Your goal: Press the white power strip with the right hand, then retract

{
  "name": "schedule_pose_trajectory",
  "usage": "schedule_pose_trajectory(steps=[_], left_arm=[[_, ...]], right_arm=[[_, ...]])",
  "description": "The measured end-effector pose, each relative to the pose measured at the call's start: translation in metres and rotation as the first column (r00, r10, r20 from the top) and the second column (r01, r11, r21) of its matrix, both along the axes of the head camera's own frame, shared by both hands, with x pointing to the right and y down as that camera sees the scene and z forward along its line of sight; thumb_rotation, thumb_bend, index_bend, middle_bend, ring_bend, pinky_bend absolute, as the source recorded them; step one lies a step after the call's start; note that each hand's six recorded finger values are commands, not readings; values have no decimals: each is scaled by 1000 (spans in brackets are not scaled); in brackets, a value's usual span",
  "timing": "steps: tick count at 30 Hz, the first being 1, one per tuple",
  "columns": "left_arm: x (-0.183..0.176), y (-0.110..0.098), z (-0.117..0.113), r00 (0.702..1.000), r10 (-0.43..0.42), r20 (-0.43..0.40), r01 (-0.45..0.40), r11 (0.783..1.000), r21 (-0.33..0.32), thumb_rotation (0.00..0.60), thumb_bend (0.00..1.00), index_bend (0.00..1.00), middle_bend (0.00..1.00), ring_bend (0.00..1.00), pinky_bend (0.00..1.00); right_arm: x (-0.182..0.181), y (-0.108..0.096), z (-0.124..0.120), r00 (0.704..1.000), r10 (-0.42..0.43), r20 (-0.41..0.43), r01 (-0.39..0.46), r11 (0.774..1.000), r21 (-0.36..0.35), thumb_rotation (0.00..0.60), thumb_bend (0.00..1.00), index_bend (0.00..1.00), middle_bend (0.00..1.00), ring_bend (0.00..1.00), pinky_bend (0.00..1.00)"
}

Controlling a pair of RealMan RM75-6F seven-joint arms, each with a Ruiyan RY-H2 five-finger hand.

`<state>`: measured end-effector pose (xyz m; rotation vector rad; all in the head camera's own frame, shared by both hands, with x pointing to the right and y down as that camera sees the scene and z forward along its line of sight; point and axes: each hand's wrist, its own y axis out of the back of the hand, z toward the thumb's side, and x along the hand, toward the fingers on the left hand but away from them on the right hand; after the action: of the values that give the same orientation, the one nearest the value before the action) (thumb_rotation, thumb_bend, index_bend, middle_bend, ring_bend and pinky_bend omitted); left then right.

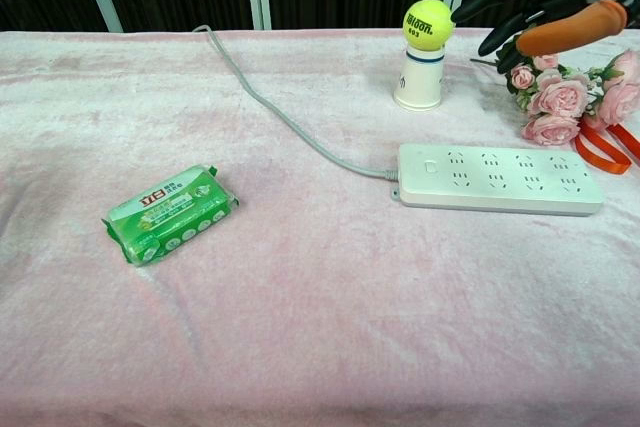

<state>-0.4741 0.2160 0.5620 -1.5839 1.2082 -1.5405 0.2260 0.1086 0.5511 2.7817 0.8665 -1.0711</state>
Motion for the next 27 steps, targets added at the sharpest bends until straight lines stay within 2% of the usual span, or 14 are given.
schedule_pose_trajectory(steps=[17, 27], left_arm=[[-2, -2, 0, 1000, 0, 5, 0, 1000, -4, 600, 374, 257, 101, 43, 93], [-2, -1, 0, 1000, 0, 3, 0, 1000, -6, 600, 374, 257, 100, 43, 93]], right_arm=[[7, -1, -2, 1000, -24, 3, 24, 1000, 11, 600, 194, 15, 130, 245, 237], [6, -1, 0, 994, -84, -68, 89, 993, 74, 600, 194, 15, 153, 249, 237]])
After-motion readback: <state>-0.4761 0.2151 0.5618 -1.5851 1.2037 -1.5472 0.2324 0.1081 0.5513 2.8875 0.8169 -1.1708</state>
